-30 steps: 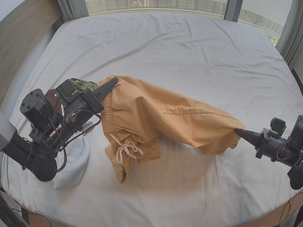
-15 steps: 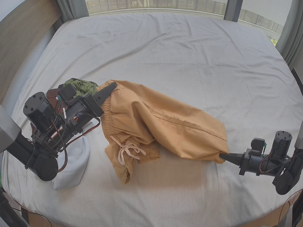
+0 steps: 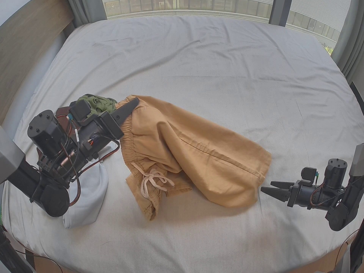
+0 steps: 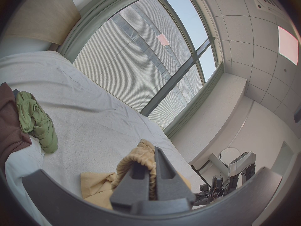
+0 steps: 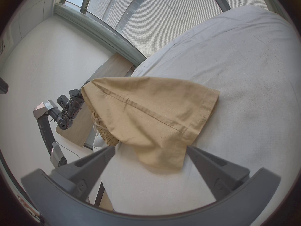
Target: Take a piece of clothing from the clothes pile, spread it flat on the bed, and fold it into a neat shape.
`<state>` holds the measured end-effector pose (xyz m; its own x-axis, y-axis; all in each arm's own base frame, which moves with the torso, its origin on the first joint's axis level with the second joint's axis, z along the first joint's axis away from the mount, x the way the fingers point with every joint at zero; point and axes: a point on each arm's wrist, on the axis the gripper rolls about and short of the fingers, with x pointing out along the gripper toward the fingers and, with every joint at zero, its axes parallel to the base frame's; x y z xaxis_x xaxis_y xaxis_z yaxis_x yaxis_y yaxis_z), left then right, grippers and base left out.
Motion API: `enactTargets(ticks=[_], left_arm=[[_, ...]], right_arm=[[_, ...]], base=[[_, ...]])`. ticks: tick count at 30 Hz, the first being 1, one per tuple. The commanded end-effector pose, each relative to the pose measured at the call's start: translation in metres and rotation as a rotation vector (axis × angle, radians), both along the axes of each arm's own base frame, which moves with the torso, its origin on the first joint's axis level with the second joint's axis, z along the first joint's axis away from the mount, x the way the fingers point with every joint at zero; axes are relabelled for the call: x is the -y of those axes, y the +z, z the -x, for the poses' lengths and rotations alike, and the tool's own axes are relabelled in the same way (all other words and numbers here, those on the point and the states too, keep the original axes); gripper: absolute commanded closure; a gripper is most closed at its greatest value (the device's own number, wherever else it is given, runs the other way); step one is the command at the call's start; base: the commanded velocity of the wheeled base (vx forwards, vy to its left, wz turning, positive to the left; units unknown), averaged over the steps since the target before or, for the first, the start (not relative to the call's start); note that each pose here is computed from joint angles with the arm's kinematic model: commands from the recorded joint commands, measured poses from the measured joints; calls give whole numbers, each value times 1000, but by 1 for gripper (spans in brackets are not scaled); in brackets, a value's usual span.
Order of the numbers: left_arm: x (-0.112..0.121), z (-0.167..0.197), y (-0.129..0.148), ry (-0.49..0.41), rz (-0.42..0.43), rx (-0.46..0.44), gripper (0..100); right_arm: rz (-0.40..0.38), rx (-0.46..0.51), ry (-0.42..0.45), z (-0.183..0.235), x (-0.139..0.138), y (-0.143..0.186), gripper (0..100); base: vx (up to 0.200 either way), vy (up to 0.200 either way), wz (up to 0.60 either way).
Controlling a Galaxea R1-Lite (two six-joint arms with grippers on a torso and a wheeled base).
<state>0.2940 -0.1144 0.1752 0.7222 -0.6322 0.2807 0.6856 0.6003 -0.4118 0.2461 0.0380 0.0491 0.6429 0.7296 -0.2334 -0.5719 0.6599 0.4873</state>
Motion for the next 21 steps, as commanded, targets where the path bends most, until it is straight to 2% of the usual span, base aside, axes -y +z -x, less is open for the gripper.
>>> enactTargets(ticks=[1,12,21], left_arm=[[1,1,2,-4,1,6,100],[2,2,1,-7,1,4,100],[3,3,1,-11,-1,2,100]], right_arm=[[-17,-27,-39,-5,8,-4,0],[-12,-123,-23,-22,2,-38,0],[-16,-84,39,-33,-17,-37,0]], base=[[0,0,0],[0,0,0],[0,0,0]])
